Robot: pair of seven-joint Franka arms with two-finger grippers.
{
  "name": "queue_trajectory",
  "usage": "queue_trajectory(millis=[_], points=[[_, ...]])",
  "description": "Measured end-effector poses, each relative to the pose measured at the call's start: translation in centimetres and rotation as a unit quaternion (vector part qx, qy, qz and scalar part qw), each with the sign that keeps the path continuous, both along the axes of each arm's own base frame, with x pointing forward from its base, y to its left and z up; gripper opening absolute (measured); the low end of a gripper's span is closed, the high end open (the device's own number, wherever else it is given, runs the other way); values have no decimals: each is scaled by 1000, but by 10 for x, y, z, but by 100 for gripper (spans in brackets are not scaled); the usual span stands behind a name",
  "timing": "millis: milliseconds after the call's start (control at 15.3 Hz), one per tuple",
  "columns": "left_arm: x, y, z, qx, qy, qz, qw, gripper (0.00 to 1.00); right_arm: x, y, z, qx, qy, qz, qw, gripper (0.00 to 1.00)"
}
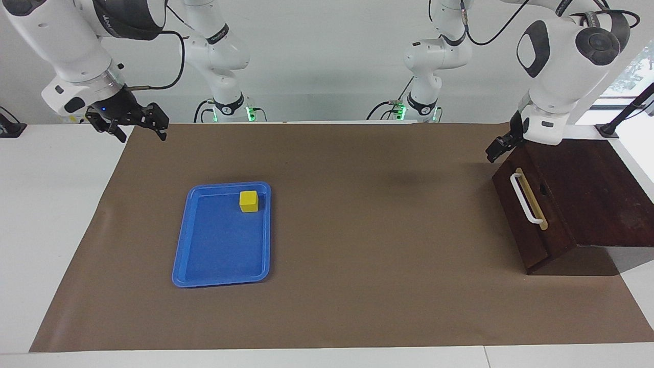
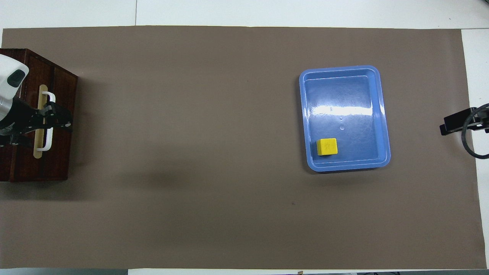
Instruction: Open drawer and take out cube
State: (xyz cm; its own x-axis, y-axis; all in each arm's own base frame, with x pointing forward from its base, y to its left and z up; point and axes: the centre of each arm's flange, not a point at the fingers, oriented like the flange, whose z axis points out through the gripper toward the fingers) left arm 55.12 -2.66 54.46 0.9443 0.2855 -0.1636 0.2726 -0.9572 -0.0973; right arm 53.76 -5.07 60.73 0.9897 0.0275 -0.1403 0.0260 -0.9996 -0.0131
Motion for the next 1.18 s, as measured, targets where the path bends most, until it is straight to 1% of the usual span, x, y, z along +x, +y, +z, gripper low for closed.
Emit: queue_trajectory(millis=[66,197,328,393,524,721,786,1179], points=[[2,-1,-2,-8,7,-7,1000,100,-1,0,1,-1,4,0,1000,100],[7,-1,-4,-19,16,-23,999,100,-1,0,2,-4,3,0,1000,100],[7,-6,-3,-25,27,-44,998,100,-1,-2,3,-16,2,2,1000,100],[6,-12,1,-27,28,-54,998,100,-1,-1,4,-18,1,3,1000,100],[4,-24,12,-27,23,-65,997,100,-1,1,4,-19,1,5,1000,100],[-5,-26,35,-27,2,-73,997,100,0,3,6,-19,-1,6,1000,100],[-7,-27,37,-26,1,-75,997,100,0,3,6,-19,-1,6,1000,100],[-12,-28,29,-28,10,-88,996,100,0,3,6,-19,-1,6,1000,100]])
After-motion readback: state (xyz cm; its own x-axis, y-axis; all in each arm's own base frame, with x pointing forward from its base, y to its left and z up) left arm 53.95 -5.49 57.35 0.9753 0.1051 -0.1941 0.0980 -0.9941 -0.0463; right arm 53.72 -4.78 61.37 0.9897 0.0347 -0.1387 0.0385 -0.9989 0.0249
